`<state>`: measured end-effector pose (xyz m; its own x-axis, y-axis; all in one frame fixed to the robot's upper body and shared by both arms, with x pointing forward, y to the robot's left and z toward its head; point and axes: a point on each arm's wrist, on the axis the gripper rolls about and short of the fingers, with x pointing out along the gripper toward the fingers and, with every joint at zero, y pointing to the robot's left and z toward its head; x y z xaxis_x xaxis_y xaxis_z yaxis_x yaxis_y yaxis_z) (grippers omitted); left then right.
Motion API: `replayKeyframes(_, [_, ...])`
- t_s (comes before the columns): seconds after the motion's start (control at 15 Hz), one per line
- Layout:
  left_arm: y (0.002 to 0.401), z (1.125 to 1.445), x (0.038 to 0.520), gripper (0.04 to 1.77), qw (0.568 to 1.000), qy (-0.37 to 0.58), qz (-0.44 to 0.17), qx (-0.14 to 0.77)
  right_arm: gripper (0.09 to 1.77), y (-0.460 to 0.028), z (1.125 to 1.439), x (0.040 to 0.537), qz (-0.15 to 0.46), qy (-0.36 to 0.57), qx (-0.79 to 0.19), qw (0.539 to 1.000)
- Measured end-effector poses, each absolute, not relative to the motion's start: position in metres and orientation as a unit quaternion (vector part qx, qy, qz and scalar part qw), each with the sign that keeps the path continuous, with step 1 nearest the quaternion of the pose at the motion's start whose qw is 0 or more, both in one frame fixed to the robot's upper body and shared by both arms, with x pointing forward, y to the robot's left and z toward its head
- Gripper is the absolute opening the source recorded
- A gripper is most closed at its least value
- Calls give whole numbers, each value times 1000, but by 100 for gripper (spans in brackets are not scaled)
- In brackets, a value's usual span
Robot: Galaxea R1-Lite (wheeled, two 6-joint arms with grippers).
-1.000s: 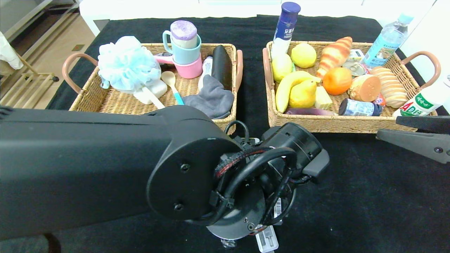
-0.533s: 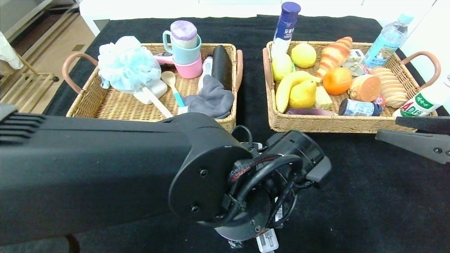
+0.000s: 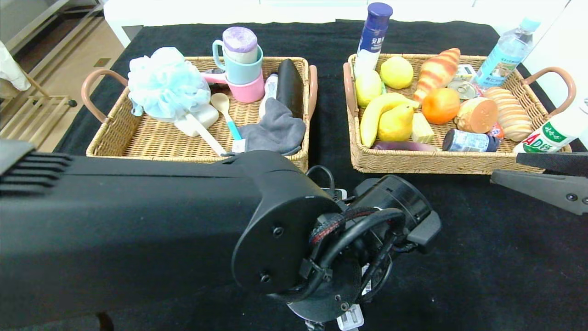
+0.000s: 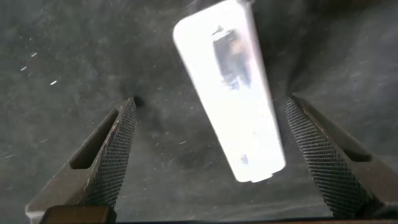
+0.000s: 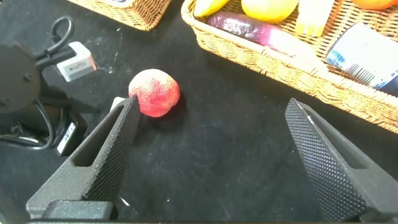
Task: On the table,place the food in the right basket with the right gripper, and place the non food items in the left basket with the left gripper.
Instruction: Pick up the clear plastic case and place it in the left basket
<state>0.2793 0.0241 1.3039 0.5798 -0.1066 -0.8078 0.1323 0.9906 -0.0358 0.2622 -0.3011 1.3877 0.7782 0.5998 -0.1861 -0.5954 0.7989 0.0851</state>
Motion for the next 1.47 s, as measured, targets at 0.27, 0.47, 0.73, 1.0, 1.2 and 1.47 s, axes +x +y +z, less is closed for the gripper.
replayKeyframes(0.27, [23,1304,279,172,895,441,-54,37,171,-301,1387,262,317,103,11,943])
replayKeyframes(0.47, [21,1302,279,172,895,441,-54,43,171,-301,1387,262,317,103,11,943])
replayKeyframes(0.73, [19,1299,278,172,894,443,-54,47,171,-301,1387,262,317,103,11,943])
replayKeyframes(1.0, [19,1299,278,156,894,443,-54,48,171,-301,1388,262,317,102,11,943])
replayKeyframes(1.2, [19,1298,279,109,893,443,-53,48,171,-301,1387,262,317,103,11,943])
replayKeyframes(1.47, [19,1299,278,66,894,443,-53,47,171,-301,1387,262,318,103,11,943])
